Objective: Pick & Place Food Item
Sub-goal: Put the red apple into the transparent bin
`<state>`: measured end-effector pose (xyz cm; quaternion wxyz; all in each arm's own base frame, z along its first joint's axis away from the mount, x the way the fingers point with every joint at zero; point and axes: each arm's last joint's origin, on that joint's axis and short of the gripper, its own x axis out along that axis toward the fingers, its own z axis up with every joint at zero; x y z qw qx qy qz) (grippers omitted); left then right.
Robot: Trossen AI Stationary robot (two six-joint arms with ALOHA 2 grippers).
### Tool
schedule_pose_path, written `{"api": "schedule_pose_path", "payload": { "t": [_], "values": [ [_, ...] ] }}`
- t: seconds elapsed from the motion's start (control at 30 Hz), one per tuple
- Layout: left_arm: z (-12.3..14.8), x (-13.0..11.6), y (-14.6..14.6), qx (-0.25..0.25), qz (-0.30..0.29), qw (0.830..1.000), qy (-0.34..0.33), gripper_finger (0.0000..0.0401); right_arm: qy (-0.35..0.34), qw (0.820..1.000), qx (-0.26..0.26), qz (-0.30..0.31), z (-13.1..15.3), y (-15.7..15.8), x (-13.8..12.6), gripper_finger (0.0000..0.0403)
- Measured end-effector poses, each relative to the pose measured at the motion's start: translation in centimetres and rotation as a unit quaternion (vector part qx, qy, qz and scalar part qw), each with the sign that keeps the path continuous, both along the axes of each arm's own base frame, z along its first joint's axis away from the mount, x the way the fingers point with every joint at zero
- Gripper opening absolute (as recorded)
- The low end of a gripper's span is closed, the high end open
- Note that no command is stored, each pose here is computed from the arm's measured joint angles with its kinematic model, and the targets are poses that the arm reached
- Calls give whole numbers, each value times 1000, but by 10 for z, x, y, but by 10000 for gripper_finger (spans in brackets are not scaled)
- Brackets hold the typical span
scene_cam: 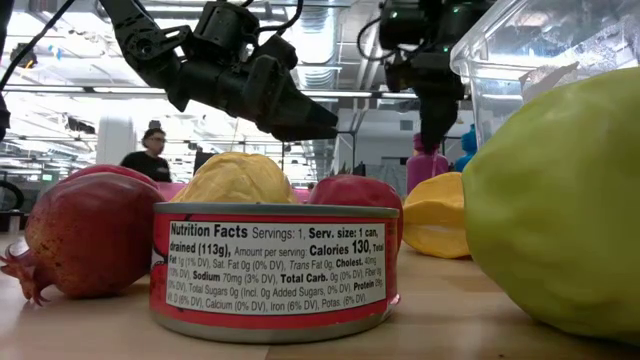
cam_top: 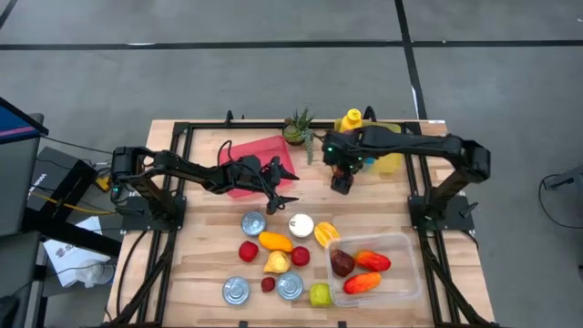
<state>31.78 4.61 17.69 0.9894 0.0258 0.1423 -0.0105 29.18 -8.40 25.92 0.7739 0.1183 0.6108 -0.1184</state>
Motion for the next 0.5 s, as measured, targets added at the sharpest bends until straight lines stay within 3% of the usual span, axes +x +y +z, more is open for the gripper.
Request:
{"api": "schedule_pose_path", "payload": {
  "t": [0.27, 0.5],
  "values": [
    [-1, 0, 0, -1, 0, 1000, 4, 320, 52, 998, 12, 27, -17, 5, 7, 329],
    [-1, 0, 0, -1, 0, 1000, 4, 320, 51, 998, 13, 16, -18, 2, 7, 340]
  ]
}}
